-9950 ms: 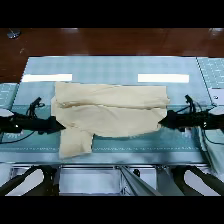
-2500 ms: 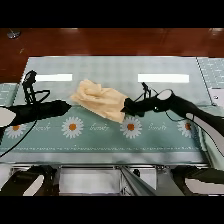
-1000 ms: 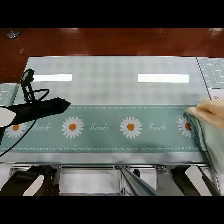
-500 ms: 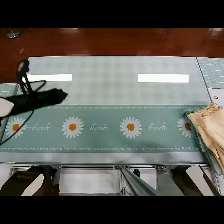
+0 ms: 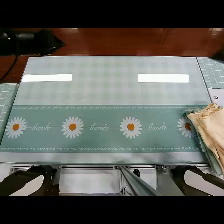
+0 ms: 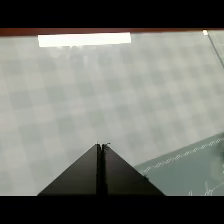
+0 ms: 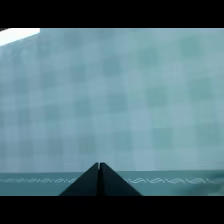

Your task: Fold the shirts.

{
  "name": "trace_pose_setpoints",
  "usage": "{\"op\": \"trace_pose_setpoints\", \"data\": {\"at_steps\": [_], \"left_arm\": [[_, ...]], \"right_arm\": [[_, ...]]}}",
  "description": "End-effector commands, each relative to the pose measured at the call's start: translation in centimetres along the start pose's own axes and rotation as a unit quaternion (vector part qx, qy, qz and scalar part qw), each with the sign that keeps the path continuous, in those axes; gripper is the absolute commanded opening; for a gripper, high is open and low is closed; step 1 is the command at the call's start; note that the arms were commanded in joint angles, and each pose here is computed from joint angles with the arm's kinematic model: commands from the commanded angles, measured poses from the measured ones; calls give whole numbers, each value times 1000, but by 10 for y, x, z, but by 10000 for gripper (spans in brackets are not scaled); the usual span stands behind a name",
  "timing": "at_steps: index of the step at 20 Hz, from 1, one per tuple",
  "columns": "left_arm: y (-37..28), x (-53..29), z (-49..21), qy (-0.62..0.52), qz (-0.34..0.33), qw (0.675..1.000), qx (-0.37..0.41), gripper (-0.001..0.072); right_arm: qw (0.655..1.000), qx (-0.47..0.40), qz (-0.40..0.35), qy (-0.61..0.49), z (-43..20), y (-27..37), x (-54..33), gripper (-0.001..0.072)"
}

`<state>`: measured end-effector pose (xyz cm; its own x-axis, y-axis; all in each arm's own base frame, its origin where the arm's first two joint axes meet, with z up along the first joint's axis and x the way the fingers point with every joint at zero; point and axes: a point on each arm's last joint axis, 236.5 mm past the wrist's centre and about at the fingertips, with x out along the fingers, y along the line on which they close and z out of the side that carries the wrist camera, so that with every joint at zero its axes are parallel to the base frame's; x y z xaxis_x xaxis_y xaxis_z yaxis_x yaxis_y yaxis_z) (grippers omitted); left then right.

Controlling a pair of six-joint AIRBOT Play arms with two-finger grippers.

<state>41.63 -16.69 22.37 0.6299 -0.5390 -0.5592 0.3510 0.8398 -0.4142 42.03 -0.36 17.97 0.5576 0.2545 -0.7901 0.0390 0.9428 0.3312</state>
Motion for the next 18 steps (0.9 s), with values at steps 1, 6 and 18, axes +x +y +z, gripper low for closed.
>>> {"op": "trace_pose_setpoints", "data": {"at_steps": [1,6,18], "left_arm": [[28,34,-57,94,70,993,9,21],[123,44,-130,189,194,962,-18,21],[144,35,-133,201,210,956,-42,22]], "right_arm": [[986,-146,-34,70,-46,61,95,22],[973,-88,-153,146,-91,-11,154,22],[972,-73,-160,153,-94,-18,151,22]]}}
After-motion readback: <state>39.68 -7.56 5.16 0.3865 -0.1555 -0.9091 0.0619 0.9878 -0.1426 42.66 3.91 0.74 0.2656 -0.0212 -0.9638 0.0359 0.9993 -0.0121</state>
